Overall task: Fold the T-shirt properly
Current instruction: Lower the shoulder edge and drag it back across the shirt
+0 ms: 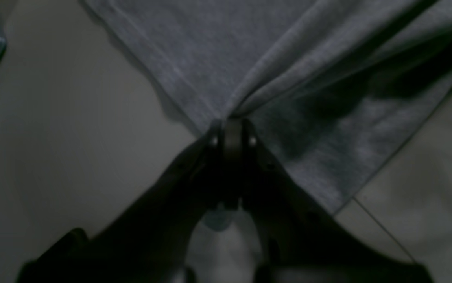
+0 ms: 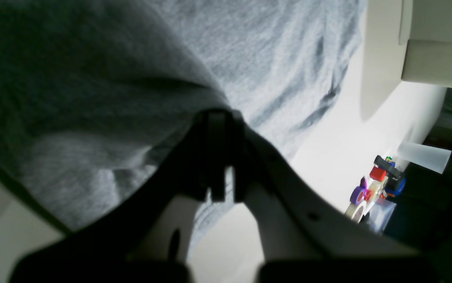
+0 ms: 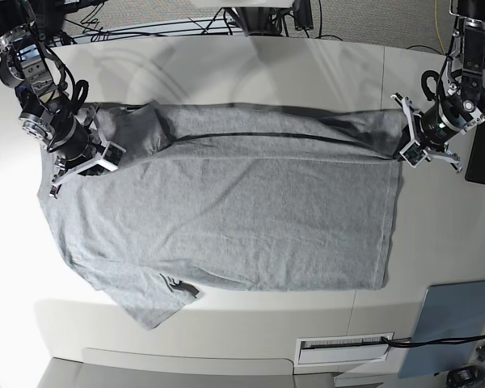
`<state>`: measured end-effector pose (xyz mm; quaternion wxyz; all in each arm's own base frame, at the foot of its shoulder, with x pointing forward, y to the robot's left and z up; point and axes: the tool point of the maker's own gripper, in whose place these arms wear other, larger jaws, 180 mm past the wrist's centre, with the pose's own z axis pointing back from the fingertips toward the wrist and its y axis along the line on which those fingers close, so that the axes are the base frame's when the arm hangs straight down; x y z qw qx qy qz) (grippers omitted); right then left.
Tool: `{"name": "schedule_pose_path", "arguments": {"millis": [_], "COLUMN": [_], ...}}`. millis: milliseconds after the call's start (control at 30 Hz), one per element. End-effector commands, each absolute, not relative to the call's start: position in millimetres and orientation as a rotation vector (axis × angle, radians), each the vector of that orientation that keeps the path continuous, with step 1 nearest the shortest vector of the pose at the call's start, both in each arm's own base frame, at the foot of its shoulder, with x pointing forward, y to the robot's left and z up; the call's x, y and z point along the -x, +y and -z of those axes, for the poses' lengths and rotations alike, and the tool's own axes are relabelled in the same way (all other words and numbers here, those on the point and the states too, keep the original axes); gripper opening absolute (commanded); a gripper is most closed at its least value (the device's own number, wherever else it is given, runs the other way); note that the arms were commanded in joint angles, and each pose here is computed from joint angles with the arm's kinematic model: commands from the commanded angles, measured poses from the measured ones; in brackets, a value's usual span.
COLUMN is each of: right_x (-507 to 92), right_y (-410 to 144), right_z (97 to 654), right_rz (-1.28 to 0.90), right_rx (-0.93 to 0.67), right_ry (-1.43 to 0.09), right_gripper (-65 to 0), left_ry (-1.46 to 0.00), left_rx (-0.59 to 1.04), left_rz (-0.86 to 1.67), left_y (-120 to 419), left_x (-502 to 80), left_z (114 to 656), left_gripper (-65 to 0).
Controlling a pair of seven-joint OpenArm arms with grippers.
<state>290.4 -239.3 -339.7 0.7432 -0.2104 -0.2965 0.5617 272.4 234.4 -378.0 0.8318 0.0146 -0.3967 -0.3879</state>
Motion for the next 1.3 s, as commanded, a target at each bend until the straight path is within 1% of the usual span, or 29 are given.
{"name": "schedule_pose_path", "arguments": {"millis": [0, 33, 67, 133, 200, 233, 267, 300, 400, 500, 567, 633, 667, 700, 767, 833, 867, 1067, 1167, 1267], "right_x": [-299, -299, -299, -300, -301, -301, -301, -300, -299, -297, -296, -296, -296, -295, -293, -286, -283, -263, -257, -252], "right_y": [-244, -244, -243, -240, -237, -236, -235, -234, -228, -231, -237, -244, -248, -253, -261, -271, -275, -295, -301, -304], "right_z": [327, 327, 327, 326, 325, 325, 326, 326, 328, 330, 331, 331, 331, 331, 331, 333, 335, 339, 342, 354], "right_rz": [-1.230, -1.230, -1.231, -1.236, -1.242, -1.243, -1.240, -1.238, -1.217, -1.190, -1.120, -1.040, -1.016, -0.993, -0.952, -0.903, -0.871, -0.622, -0.527, -0.479], "right_rx": [0.499, 0.499, 0.497, 0.487, 0.474, 0.471, 0.469, 0.465, 0.422, 0.413, 0.416, 0.421, 0.435, 0.453, 0.475, 0.482, 0.481, 0.451, 0.425, 0.394], "right_ry": [-0.678, -0.678, -0.682, -0.697, -0.715, -0.719, -0.720, -0.722, -0.733, -0.712, -0.697, -0.684, -0.679, -0.674, -0.671, -0.656, -0.653, -0.691, -0.710, -0.694], "right_gripper": [-65.0, -65.0, -63.8, -56.2, -47.9, -44.9, -42.7, -41.8, -41.8, -41.9, -42.0, -42.2, -43.9, -47.0, -56.0, -65.0, -65.0, -65.0, -65.0, -65.0], "left_ry": [-0.877, -0.876, -0.868, -0.856, -0.852, -0.853, -0.852, -0.852, -0.852, -0.846, -0.848, -0.850, -0.848, -0.849, -0.852, -0.856, -0.857, -0.931, -0.969, -0.958], "left_rx": [-0.044, -0.035, -0.020, 0.008, 0.014, 0.013, 0.013, 0.013, 0.013, 0.011, 0.016, 0.059, 0.091, 0.127, 0.164, 0.146, 0.129, 0.088, 0.144, 0.178], "left_rz": [0.822, 0.816, 0.818, 0.821, 0.828, 0.827, 0.827, 0.827, 0.827, 0.826, 0.822, 0.781, 0.749, 0.719, 0.666, 0.603, 0.565, 0.315, 0.183, 0.134], "left_y": [239, 238, 236, 233, 232, 232, 232, 232, 232, 233, 232, 229, 226, 223, 220, 225, 229, 244, 244, 237], "left_x": [-281, -280, -278, -275, -274, -274, -274, -274, -274, -274, -274, -273, -272, -270, -269, -270, -270, -274, -273, -268], "left_z": [366, 366, 367, 369, 369, 369, 369, 369, 370, 370, 370, 369, 369, 368, 367, 370, 372, 372, 369, 375], "left_gripper": [-65.0, -65.0, -61.9, -51.1, -43.2, -41.2, -40.5, -40.5, -40.5, -40.5, -40.5, -41.3, -43.6, -47.1, -55.3, -63.0, -65.0, -65.0, -65.0, -65.0]}}
